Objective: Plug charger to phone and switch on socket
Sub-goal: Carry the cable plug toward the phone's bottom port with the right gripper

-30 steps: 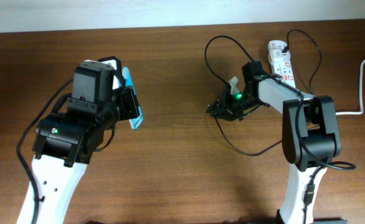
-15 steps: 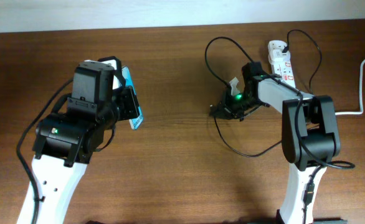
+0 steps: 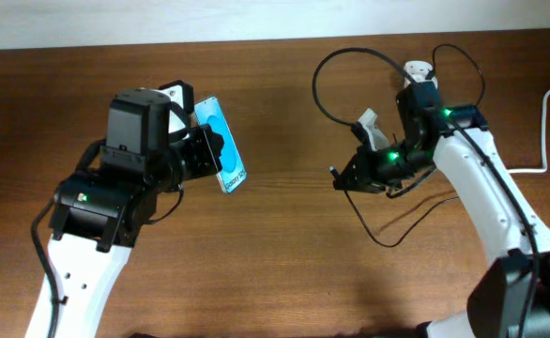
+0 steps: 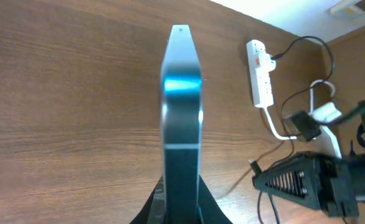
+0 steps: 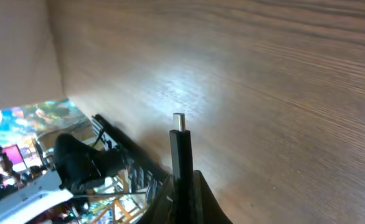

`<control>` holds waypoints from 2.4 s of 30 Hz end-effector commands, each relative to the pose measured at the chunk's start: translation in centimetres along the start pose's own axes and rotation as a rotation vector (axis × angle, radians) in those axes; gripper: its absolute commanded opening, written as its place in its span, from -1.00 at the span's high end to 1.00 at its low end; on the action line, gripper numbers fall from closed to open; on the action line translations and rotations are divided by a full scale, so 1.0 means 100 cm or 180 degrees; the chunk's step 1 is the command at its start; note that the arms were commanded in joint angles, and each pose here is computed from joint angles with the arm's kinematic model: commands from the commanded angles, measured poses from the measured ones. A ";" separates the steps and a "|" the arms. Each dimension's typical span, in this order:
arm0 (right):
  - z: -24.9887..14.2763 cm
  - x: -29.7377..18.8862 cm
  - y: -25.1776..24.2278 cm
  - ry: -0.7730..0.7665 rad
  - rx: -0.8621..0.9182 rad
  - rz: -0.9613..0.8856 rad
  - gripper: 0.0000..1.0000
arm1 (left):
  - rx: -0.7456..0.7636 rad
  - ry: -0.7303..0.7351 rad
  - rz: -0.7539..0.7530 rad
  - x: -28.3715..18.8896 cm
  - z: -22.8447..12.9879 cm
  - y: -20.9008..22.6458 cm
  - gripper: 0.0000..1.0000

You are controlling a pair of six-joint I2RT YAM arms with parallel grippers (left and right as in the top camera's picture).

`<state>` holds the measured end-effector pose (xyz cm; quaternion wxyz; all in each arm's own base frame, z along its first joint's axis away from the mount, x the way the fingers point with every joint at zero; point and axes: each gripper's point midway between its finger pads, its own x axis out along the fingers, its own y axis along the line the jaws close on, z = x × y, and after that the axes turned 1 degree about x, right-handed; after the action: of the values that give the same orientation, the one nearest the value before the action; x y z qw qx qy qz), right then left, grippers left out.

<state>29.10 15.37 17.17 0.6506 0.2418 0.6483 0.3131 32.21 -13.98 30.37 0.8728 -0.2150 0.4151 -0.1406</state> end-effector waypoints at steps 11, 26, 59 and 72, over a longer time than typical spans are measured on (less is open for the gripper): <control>-0.082 -0.077 0.141 -0.0273 -0.0759 0.1564 0.91 | -0.0970 -0.0192 -0.1145 -0.036 0.055 -0.017 1.00; -0.062 -0.010 0.171 0.0402 -0.1188 0.2495 0.91 | -0.0985 -0.0031 -0.1507 -0.044 0.053 -0.037 1.00; -0.038 -0.004 0.206 0.0725 -0.0863 0.2487 0.91 | -0.0545 -0.0060 -0.1584 -0.045 0.048 -0.044 1.00; -0.096 -0.047 0.213 0.0169 -0.2032 0.2592 0.92 | -0.0911 -0.0031 -0.1640 -0.048 0.054 -0.047 1.00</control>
<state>16.89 25.42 35.56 0.4911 0.2800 0.4349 0.7010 33.44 -14.30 37.56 0.7810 -0.4175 0.3662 -0.2857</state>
